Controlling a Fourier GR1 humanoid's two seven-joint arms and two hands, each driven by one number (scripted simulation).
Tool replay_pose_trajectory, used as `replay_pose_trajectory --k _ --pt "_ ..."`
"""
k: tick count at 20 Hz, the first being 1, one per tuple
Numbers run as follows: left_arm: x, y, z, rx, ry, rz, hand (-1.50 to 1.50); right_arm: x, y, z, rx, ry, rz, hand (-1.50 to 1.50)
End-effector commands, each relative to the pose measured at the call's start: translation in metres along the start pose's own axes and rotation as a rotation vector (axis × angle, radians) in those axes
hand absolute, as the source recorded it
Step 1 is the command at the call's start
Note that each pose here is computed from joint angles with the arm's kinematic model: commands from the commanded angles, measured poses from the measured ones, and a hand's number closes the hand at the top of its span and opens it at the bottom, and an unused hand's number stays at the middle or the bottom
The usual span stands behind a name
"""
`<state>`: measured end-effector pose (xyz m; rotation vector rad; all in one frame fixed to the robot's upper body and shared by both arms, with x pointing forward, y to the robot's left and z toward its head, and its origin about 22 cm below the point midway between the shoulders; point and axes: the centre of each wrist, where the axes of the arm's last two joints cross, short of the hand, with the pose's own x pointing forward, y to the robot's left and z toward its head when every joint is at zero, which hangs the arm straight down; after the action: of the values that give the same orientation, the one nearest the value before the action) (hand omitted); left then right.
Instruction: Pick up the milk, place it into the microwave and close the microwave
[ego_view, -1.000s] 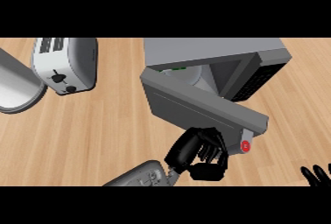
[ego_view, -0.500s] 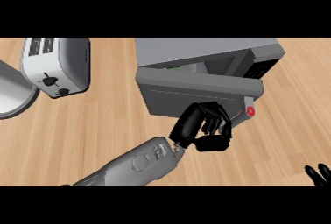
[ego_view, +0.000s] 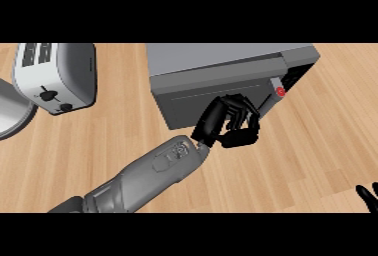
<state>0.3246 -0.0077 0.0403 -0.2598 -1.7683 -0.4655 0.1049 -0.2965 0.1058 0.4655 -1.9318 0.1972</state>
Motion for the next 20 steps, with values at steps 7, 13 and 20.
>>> replay_pose_trajectory --k 7,13,20 --pt "-0.005 0.021 -0.017 0.087 0.027 0.086 1.50 0.007 -0.003 -0.007 0.014 -0.022 -0.016 -1.50" --pt "-0.001 0.027 -0.024 0.162 0.056 0.148 1.50 0.009 -0.002 -0.011 0.036 -0.029 -0.024 -1.50" --pt "-0.005 0.025 -0.021 0.214 -0.006 0.119 1.50 0.012 -0.001 -0.016 0.102 -0.027 -0.035 -1.50"
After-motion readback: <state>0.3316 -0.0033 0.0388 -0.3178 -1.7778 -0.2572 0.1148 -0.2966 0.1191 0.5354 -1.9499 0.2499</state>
